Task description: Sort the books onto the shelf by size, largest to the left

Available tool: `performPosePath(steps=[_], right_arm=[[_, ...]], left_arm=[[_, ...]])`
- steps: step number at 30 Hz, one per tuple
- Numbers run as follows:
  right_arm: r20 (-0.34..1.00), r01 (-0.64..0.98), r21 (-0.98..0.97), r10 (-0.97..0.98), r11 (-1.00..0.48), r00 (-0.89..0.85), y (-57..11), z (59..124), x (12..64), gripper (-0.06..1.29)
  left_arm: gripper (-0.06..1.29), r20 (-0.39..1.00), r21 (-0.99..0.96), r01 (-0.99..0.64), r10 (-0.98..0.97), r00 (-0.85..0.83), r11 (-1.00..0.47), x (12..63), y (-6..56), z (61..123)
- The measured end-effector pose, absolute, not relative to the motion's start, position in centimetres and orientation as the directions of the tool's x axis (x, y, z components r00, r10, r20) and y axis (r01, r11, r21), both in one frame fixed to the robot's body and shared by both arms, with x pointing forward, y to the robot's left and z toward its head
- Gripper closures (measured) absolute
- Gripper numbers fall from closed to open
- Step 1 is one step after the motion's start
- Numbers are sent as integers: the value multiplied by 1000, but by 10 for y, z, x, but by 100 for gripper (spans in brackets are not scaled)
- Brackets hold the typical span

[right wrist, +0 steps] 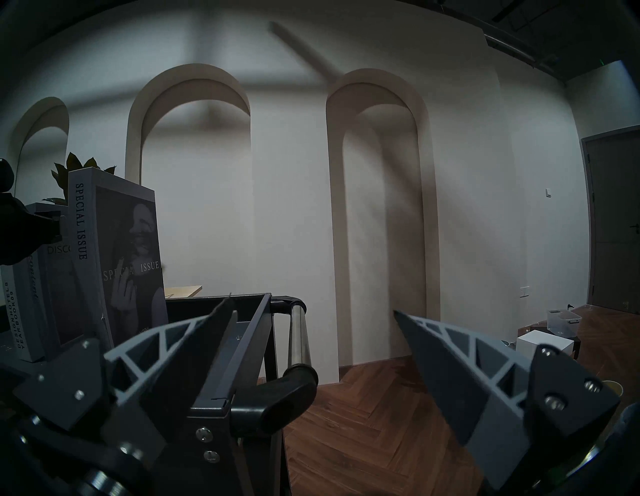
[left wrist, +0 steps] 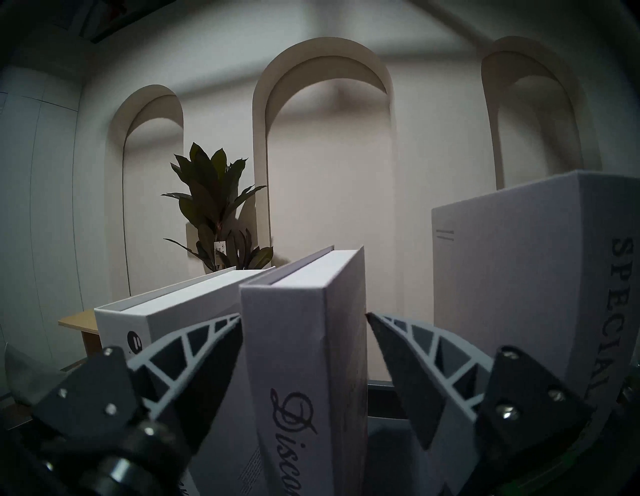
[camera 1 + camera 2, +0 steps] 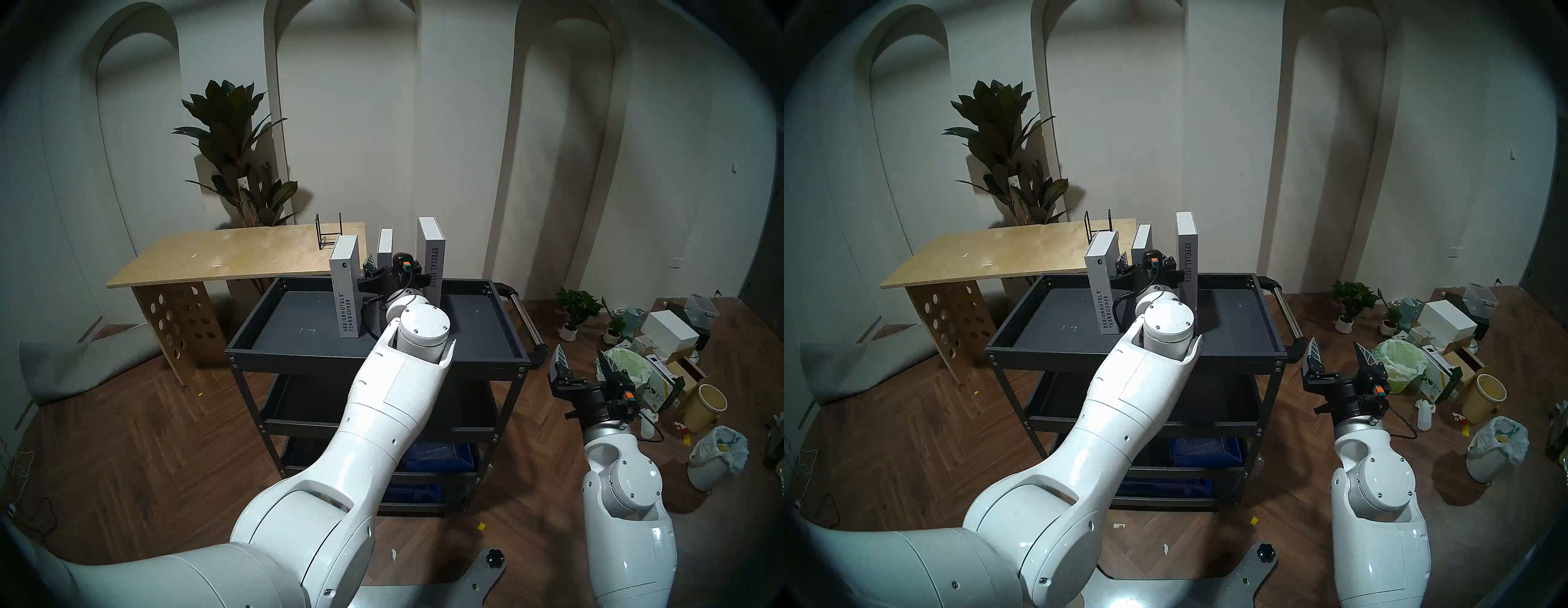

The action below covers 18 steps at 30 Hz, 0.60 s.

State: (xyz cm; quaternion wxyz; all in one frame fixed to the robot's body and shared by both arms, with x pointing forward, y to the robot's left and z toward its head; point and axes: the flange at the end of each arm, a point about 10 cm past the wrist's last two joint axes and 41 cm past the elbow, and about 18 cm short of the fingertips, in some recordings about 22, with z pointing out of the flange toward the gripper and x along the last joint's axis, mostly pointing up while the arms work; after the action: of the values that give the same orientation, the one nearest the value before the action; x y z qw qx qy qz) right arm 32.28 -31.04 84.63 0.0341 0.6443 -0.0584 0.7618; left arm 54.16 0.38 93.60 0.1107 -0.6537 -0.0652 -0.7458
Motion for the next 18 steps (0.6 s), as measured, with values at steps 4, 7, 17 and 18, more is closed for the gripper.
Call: performPosePath(steps=[4, 7, 17, 18], right_arm=[[985, -129, -41, -19, -991, -171, -310, 847, 323, 0], [985, -132, -39, -16, -991, -174, -310, 847, 324, 0], [984, -144, -31, -6, -989, -176, -311, 848, 326, 0], [984, -144, -31, -5, -989, -175, -311, 847, 326, 0]], left_arm=[[34, 989, -44, 246, -77, -127, -968, 542, 3, 938], [72, 989, -44, 237, -76, -127, -971, 543, 2, 938], [95, 986, -50, 207, -82, -146, -977, 542, -2, 942], [95, 985, -51, 206, -83, -150, -977, 542, -2, 943]])
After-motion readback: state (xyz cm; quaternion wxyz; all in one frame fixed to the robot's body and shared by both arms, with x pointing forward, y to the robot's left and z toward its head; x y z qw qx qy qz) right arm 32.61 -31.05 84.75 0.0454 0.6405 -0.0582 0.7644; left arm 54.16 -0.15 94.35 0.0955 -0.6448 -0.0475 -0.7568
